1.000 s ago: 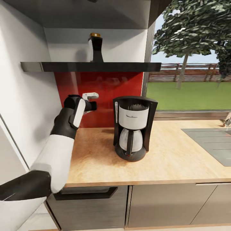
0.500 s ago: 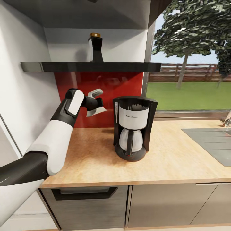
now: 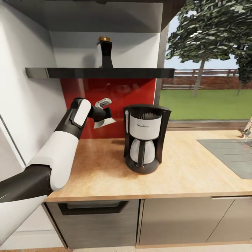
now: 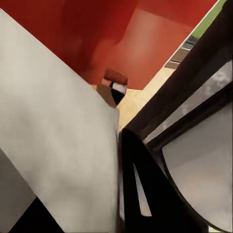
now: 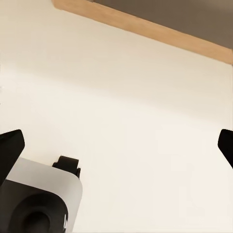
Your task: Set up a coffee station on the kitchen countertop: keep the coffee maker on the countertop, move the bottle of coffee from the kitchen shelf to the counter next to the coffee maker, place a paper coffee filter on top of the coffee maker, put the saucer next to the coffee maker with the coffee cup on the saucer, and place the electric kettle next to the coffee maker.
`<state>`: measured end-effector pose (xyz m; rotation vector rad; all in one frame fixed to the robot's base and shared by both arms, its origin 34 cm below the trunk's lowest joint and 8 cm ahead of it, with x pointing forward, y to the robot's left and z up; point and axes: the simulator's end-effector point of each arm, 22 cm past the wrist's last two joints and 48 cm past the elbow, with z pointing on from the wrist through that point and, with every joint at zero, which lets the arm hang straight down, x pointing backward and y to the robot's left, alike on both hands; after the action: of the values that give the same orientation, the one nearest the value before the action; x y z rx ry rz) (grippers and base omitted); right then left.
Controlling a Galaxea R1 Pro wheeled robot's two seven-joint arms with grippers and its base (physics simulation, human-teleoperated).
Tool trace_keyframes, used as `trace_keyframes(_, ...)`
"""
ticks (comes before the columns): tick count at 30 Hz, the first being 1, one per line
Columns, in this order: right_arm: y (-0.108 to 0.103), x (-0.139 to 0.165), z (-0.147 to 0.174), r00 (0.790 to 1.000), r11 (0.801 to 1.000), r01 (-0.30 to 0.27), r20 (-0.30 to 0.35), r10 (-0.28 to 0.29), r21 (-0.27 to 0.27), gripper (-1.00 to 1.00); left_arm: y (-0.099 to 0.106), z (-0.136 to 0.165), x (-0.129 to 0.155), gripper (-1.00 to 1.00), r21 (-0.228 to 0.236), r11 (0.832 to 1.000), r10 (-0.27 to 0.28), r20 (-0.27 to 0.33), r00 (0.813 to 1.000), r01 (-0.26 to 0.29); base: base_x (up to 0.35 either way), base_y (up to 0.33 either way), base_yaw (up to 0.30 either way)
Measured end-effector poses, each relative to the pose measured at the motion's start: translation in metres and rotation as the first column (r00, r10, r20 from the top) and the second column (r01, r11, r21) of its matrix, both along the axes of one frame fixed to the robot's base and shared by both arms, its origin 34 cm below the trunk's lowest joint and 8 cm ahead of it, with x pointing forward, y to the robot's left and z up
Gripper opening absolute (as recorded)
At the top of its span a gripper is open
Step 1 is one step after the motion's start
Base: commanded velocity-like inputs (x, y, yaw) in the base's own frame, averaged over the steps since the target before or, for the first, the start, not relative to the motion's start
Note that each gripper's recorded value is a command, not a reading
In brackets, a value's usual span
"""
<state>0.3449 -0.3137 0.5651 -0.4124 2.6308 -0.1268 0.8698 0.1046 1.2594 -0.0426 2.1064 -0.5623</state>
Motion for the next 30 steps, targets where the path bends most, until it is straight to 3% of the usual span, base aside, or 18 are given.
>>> trace_keyframes(18,0.0002,0.0009,0.0003,1.0,1.0,-0.001,0.002,0.001,0.001,1.0,0.0003,0.0,0.0001,-1.0,0.0,1.0,0.001,0.0,1.0,-0.001,-0.212,0.0,0.0)
trace_keyframes(30,0.0012,0.0008,0.0005,1.0,1.0,-0.001,0.003,0.001,0.002,1.0,0.0006,0.0016,-0.0002,-1.0,0.0,1.0,0.002,0.004,1.0,-0.002,-0.029,0.0,0.0)
